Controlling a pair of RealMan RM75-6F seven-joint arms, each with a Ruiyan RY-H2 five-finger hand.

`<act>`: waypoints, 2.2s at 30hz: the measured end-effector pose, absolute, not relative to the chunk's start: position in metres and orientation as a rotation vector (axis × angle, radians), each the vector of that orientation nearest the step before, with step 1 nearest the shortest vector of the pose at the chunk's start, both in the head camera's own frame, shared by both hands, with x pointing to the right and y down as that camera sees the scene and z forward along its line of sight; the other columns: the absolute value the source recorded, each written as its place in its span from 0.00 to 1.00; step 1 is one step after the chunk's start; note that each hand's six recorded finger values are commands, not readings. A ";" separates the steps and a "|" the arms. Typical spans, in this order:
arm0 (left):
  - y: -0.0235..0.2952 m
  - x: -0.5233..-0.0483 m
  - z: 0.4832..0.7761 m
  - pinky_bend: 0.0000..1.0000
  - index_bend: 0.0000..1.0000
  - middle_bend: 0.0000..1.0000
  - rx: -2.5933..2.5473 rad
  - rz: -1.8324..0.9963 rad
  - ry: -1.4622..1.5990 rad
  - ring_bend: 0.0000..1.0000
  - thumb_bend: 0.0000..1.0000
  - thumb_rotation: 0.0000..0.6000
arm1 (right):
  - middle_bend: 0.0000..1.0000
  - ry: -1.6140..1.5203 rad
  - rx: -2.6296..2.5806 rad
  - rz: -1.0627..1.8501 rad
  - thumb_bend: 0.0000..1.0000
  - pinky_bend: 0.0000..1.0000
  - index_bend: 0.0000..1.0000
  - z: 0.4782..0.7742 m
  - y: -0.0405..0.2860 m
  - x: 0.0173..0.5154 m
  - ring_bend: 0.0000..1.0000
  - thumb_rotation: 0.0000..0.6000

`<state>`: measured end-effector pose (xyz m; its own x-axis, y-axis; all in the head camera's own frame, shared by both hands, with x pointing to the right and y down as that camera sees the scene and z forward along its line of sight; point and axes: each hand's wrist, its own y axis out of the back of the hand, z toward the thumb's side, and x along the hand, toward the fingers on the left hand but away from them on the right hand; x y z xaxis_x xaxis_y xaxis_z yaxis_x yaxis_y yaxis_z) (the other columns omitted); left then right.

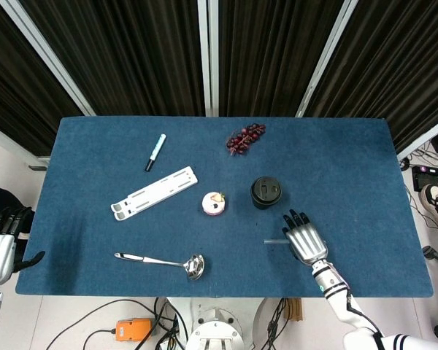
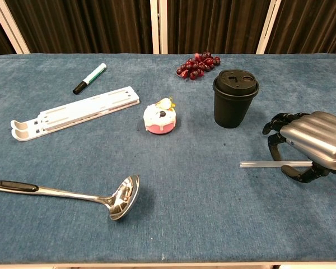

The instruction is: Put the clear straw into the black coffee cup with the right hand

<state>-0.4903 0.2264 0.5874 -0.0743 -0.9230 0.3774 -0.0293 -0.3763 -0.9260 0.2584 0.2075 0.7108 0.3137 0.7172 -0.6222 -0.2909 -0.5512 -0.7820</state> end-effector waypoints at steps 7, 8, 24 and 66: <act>0.227 -0.492 0.588 0.01 0.13 0.14 -1.460 -1.547 1.073 0.07 0.08 1.00 | 0.28 -0.393 -1.677 1.403 0.58 0.24 0.62 0.713 0.207 0.258 0.16 1.00; 0.228 -0.492 0.587 0.01 0.13 0.14 -1.459 -1.547 1.074 0.07 0.08 1.00 | 0.28 -0.399 -1.681 1.402 0.58 0.24 0.62 0.713 0.207 0.258 0.16 1.00; 0.224 -0.487 0.584 0.01 0.13 0.14 -1.458 -1.530 1.065 0.07 0.08 1.00 | 0.34 -0.983 -1.934 1.137 0.59 0.28 0.68 0.618 0.152 0.262 0.19 1.00; 0.224 -0.487 0.581 0.01 0.13 0.14 -1.448 -1.554 1.064 0.07 0.07 1.00 | 0.34 -1.544 -2.273 0.662 0.62 0.28 0.65 0.668 0.060 0.216 0.19 1.00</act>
<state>-0.4871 0.2245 0.5813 -0.0812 -0.9231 0.3758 -0.0164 -0.3758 -0.9266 0.2161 0.0596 0.6679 0.3112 0.9294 -0.1986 0.7842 -0.3691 -0.4988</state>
